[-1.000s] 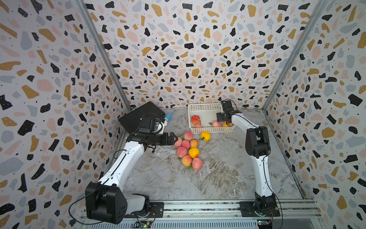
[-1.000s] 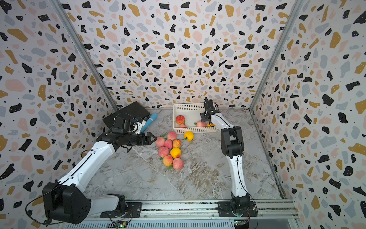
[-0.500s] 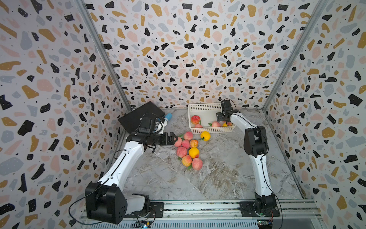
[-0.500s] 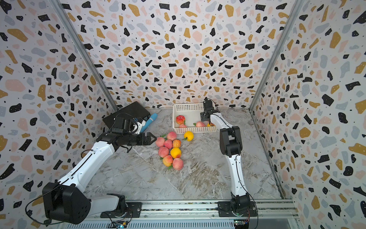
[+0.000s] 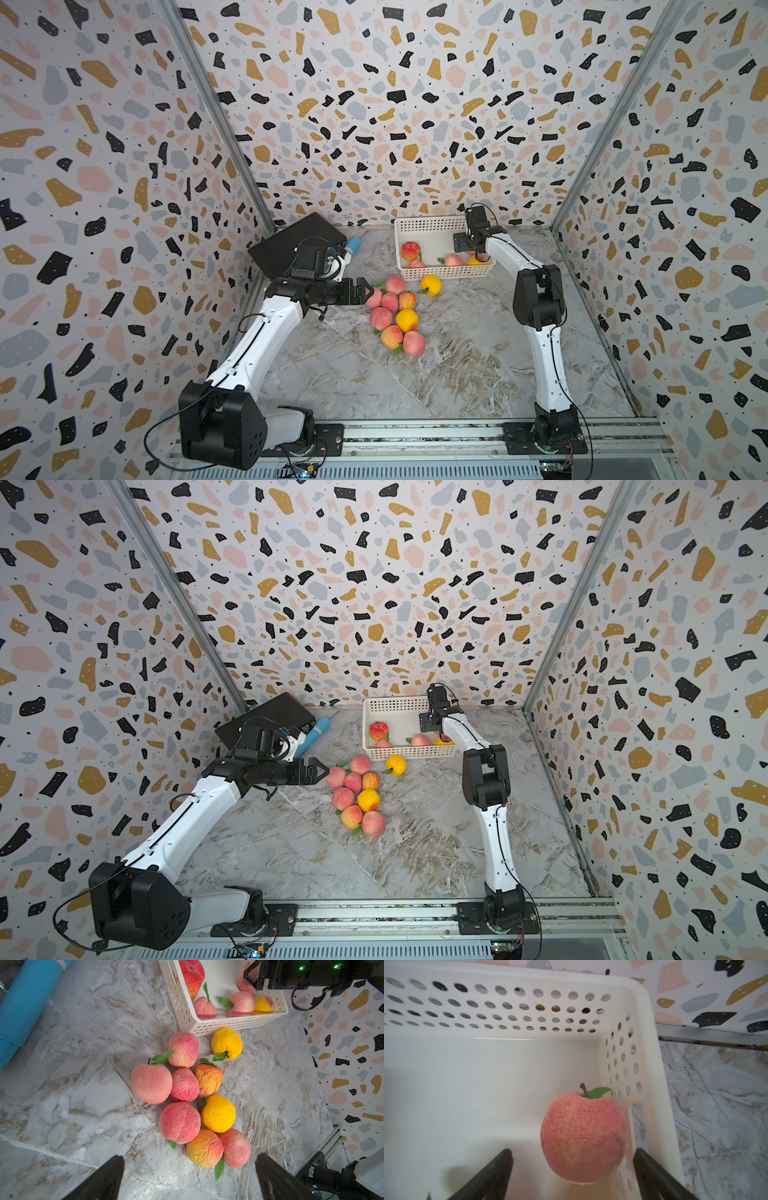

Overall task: Put the peaches into the basket
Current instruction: Place the peach in the basket, then pick up the peach from the center of the board.

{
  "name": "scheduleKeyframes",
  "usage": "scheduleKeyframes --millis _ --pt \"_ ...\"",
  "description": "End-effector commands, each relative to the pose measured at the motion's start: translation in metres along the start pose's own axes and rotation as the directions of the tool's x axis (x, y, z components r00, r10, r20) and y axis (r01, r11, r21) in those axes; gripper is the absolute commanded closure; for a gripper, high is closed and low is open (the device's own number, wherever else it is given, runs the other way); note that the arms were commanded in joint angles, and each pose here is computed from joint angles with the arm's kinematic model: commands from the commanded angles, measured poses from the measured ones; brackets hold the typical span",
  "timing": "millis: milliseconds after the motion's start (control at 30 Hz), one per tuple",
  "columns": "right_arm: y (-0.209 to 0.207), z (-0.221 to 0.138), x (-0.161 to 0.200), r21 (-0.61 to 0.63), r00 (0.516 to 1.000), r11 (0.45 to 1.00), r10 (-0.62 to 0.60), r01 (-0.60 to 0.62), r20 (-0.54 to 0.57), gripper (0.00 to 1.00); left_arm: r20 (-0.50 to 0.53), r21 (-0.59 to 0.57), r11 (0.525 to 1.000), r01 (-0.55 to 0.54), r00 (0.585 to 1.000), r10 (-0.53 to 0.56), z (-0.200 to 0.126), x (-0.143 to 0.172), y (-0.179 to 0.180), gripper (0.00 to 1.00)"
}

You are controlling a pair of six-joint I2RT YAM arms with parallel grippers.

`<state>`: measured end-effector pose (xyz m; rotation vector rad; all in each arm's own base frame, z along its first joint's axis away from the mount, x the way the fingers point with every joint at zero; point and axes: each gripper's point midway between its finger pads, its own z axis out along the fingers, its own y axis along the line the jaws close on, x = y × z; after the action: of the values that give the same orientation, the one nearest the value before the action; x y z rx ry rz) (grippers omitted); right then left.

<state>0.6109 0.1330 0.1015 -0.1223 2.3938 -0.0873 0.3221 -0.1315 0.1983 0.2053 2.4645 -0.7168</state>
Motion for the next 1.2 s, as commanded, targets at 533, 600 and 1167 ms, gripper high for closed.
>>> scheduleKeyframes --millis 533,600,1167 --pt "-0.019 -0.176 -0.020 -0.142 0.964 0.984 0.141 -0.111 0.224 0.01 -0.004 -0.014 1.000 -0.008 1.000 0.008 0.000 -0.001 0.003 0.00" --pt "-0.017 -0.186 -0.002 -0.187 0.959 0.973 0.173 -0.132 0.224 0.03 -0.010 -0.017 1.000 0.002 1.000 -0.002 0.003 -0.001 0.006 0.00" --pt "-0.004 -0.206 0.168 -0.393 0.930 0.892 0.316 -0.224 0.188 0.13 -0.055 -0.124 0.988 0.089 0.994 -0.096 0.085 -0.024 0.030 0.06"
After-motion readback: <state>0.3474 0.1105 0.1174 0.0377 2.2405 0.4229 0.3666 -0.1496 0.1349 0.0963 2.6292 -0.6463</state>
